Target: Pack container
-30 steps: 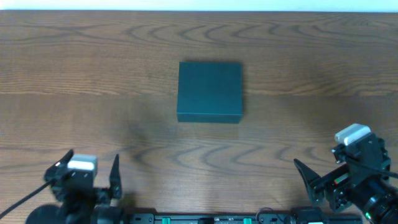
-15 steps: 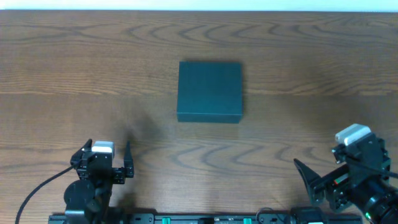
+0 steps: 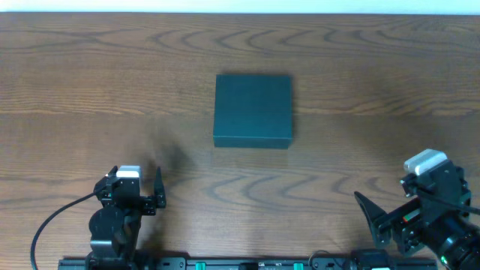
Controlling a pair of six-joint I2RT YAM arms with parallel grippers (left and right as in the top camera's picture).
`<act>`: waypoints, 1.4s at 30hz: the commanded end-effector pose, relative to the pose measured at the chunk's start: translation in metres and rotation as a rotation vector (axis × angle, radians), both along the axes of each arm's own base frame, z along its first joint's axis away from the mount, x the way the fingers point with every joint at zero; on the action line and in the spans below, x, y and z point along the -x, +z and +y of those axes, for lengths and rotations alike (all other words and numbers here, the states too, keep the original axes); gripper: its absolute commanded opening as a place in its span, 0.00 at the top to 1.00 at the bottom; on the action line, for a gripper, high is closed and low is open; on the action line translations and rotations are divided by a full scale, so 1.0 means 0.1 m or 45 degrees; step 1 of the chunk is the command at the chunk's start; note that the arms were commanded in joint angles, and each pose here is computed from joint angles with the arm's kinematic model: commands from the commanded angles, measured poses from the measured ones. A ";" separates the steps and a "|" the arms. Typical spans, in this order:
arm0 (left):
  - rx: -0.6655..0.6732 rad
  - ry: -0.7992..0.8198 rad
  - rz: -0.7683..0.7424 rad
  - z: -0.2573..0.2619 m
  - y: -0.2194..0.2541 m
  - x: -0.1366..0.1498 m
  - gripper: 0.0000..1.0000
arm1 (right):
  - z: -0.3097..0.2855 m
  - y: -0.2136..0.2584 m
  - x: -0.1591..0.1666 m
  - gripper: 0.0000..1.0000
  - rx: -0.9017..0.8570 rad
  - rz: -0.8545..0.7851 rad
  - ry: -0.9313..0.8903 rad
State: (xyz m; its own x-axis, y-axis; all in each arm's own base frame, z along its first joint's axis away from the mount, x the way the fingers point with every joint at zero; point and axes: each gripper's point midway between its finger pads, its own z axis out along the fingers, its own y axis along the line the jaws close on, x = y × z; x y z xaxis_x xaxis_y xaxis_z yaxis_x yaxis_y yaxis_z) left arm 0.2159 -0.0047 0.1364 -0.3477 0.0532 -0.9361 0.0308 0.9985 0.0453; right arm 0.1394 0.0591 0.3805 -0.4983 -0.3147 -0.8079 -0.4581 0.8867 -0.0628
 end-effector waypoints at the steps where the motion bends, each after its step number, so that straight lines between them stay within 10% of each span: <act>1: 0.019 0.015 -0.017 0.01 -0.08 -0.05 0.05 | 0.01 0.00 0.01 0.01 -0.008 0.005 0.002; 42: -0.013 -0.034 -0.032 -0.04 -0.18 -0.10 0.05 | -0.07 -0.02 -0.01 0.01 0.064 -0.044 -0.015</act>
State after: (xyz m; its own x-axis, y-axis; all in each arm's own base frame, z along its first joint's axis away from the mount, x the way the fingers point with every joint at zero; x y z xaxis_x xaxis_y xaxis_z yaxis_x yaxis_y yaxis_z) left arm 0.2260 -0.0076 0.1281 -0.3096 0.0564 -0.9492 0.0435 0.9980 0.0451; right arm 0.1415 0.0556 0.3805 -0.4924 -0.3270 -0.8066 -0.4476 0.8900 -0.0876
